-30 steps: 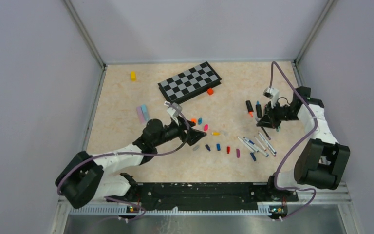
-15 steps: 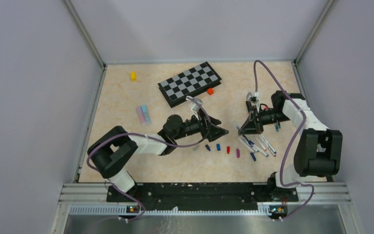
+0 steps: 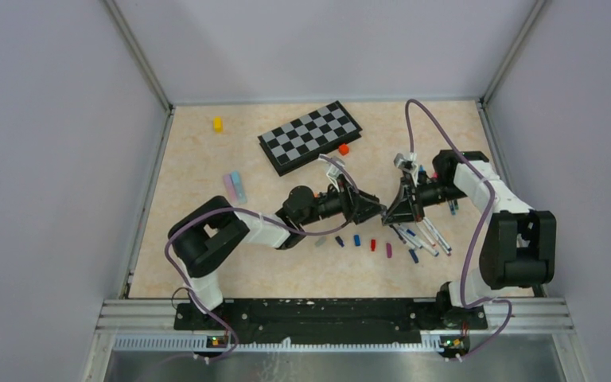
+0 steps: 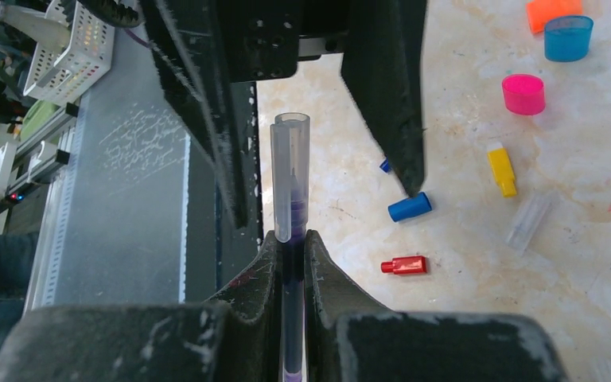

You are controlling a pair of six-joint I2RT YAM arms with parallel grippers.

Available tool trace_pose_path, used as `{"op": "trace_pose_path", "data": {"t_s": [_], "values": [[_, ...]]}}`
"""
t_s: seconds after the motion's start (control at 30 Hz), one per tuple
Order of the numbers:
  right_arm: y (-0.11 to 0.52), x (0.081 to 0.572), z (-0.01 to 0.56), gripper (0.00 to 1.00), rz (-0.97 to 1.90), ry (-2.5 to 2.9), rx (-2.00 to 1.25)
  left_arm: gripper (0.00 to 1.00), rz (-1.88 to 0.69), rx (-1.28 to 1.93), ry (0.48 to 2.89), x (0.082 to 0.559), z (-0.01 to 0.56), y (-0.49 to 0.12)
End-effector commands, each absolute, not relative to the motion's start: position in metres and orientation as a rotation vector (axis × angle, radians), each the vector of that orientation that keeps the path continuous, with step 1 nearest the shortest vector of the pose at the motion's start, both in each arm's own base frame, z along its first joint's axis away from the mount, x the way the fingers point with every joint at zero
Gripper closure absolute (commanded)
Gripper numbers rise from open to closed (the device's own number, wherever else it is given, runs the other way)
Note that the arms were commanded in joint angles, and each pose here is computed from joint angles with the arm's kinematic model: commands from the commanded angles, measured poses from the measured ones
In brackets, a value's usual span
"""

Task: Open the pen caps
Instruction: Open the pen cap from the pen.

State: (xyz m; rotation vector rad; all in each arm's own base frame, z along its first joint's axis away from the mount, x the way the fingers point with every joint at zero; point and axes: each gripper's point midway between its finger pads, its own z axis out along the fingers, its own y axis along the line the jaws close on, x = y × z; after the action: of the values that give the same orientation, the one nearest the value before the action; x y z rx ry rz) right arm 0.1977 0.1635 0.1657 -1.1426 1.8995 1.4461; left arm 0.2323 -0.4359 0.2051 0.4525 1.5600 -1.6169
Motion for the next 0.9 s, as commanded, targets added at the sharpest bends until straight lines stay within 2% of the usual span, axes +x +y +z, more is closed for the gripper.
{"op": "trace_pose_path", "data": {"t_s": [0.0,0.07,0.27,0.4,0.53,0.63,0.8,0.83,0.87], "values": [[0.171,0.204,0.183,1.0,1.439,1.792,-1.175,0.43,-1.67,0.456,1.43,0.231,0.236,-0.443],[0.171,0.204,0.183,1.0,1.439,1.794,-1.175,0.59,-1.678,0.462,1.426,0.229,0.237,-0.444],[0.171,0.206,0.182,1.0,1.439,1.802,-1.169,0.99,-1.694,0.48,1.42,0.223,0.239,-0.444],[0.171,0.207,0.18,0.99,1.436,1.814,-1.163,1.0,-1.68,0.466,1.411,0.224,0.242,-0.441],[0.171,0.207,0.172,0.82,1.432,1.843,-1.164,1.0,-1.618,0.424,1.394,0.233,0.249,-0.433],[0.173,0.204,0.167,0.77,1.434,1.863,-1.182,1.0,-1.593,0.397,1.381,0.238,0.254,-0.429],[0.177,0.202,0.164,0.78,1.44,1.871,-1.205,1.0,-1.579,0.379,1.376,0.242,0.256,-0.424],[0.177,0.202,0.164,0.81,1.441,1.872,-1.204,1.0,-1.575,0.375,1.374,0.242,0.256,-0.423],[0.177,0.202,0.164,0.9,1.438,1.872,-1.207,1.0,-1.572,0.372,1.372,0.243,0.257,-0.422]]}}
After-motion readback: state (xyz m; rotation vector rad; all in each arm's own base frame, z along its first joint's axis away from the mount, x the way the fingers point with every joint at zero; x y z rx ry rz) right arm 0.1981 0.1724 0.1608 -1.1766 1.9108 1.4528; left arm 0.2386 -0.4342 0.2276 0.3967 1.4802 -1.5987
